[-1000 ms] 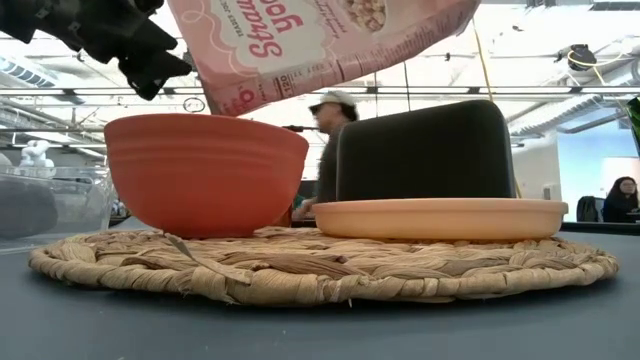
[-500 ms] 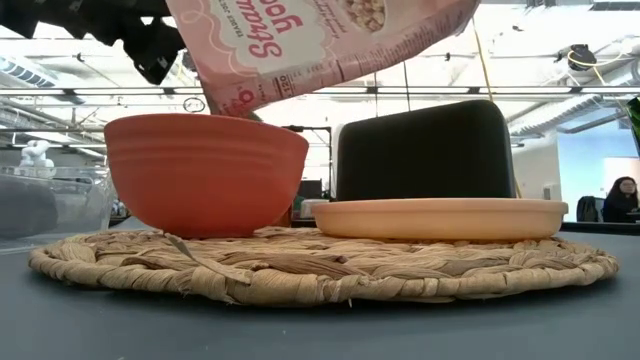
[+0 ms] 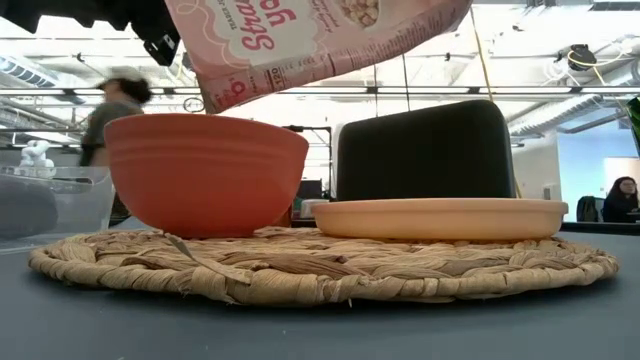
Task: Arrange a breakfast setting
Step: Pour the cereal from the cereal box into the orange bowl
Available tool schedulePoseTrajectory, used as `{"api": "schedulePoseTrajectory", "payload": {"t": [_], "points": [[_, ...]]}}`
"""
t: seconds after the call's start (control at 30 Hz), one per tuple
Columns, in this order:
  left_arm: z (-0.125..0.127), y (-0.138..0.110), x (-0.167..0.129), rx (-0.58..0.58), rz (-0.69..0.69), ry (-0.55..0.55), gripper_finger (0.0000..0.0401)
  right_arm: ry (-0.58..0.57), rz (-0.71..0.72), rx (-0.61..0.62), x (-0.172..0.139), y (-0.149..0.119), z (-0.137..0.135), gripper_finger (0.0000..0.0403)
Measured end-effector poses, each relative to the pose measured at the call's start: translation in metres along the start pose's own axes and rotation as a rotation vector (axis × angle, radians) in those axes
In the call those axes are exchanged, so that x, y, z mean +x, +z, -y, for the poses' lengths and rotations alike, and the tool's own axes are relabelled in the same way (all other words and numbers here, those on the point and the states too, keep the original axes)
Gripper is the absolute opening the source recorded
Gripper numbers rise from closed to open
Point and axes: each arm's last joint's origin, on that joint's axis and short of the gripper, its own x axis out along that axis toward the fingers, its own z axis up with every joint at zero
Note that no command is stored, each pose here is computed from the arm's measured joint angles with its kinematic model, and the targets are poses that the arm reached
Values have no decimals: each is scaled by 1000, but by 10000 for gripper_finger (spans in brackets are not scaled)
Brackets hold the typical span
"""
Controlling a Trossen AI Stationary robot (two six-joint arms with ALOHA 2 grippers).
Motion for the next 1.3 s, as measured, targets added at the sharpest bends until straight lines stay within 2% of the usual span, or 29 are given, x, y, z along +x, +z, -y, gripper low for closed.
{"api": "schedulePoseTrajectory", "payload": {"t": [0.2, 0.47, 0.77, 1.17, 1.3], "points": [[0, -3, 4, -9, -19, 3, 10, 0, -4, 4, 0, 0, 0, 192], [3, -21, 21, -82, -134, 2, 4, 7, -23, 35, 1, -3, 0, 192], [11, -31, 21, -83, -225, -16, 3, 1, 0, 24, 1, 0, 0, 192], [17, -35, 20, -139, -264, -16, 1, -2, -13, 27, 2, -2, 1, 192], [18, -33, 21, -99, -221, -26, 1, 0, 1, 7, 5, -3, 2, 192]]}}
